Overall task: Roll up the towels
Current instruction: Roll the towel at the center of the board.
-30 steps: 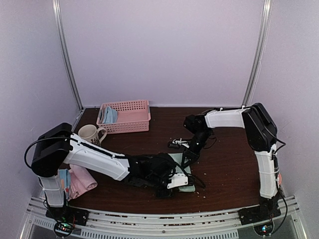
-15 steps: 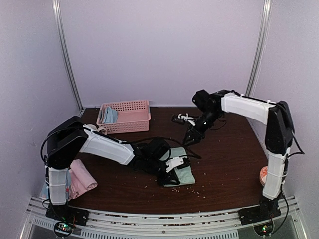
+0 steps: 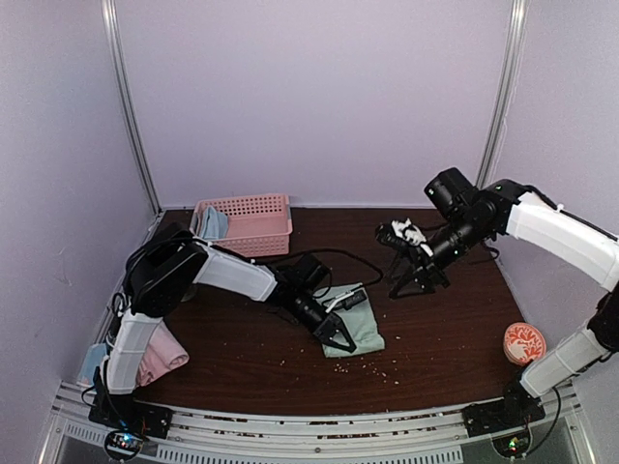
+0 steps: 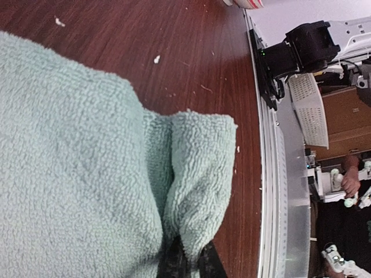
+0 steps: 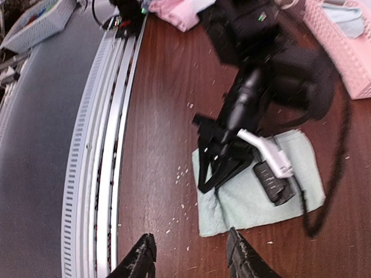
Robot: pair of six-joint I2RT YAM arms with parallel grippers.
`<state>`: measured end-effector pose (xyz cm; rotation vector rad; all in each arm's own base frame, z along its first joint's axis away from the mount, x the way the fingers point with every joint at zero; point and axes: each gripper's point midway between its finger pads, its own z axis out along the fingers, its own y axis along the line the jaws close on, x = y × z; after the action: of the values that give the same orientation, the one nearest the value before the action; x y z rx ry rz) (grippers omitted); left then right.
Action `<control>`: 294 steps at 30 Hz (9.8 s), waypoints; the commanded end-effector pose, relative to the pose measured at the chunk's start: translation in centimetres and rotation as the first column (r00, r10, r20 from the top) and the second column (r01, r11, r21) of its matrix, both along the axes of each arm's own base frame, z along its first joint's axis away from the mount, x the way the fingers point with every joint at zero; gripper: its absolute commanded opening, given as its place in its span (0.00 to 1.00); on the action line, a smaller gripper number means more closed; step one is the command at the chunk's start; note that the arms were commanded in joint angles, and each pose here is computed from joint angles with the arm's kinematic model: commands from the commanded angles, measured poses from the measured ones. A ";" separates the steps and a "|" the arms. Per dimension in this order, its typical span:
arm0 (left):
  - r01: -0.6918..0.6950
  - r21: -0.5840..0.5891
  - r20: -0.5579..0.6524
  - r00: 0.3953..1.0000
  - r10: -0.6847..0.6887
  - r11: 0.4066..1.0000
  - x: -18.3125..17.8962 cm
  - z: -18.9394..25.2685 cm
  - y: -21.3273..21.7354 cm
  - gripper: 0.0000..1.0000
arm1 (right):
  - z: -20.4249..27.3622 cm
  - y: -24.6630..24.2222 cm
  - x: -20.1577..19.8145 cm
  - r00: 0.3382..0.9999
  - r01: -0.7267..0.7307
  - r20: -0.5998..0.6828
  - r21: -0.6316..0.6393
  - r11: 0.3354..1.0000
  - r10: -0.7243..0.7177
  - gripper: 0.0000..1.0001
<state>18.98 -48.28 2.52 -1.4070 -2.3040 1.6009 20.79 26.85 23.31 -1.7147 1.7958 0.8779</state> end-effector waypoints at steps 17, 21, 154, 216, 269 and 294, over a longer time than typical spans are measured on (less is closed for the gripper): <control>-0.089 0.202 -0.207 0.970 0.131 0.975 -1.1 -5.8 2.8 0.10 | -18.0 3.7 -1.0 0.961 -0.041 0.243 -0.347 0.937 0.132 0.45; -0.091 0.202 -0.200 0.971 0.132 0.975 -1.0 -5.8 2.8 0.12 | -20.1 4.2 -1.7 0.972 -0.080 0.175 -0.376 0.923 0.155 0.37; -0.336 -0.069 0.332 0.880 0.340 0.939 5.8 6.2 6.6 0.43 | -20.8 3.7 -8.5 0.937 -0.348 -0.184 -0.415 0.841 0.297 0.07; 0.016 0.237 0.688 0.703 -0.180 0.971 -5.4 0.8 5.9 0.04 | -5.3 5.0 7.4 0.958 -0.047 -0.286 -0.192 0.980 -0.010 0.42; -0.096 0.180 0.153 0.986 0.069 0.979 1.1 0.1 6.4 0.33 | -21.2 6.0 -6.2 0.947 -0.231 0.098 -0.455 0.860 0.306 0.12; -0.084 -0.093 0.902 0.414 0.120 0.992 -2.4 14.4 7.3 0.45 | -24.6 6.8 -3.2 0.728 -0.362 -0.684 -0.431 0.827 -0.038 0.08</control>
<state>18.57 -39.28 22.30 -2.4484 -3.0698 1.2894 17.92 35.74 3.03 -2.0287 2.4409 1.3996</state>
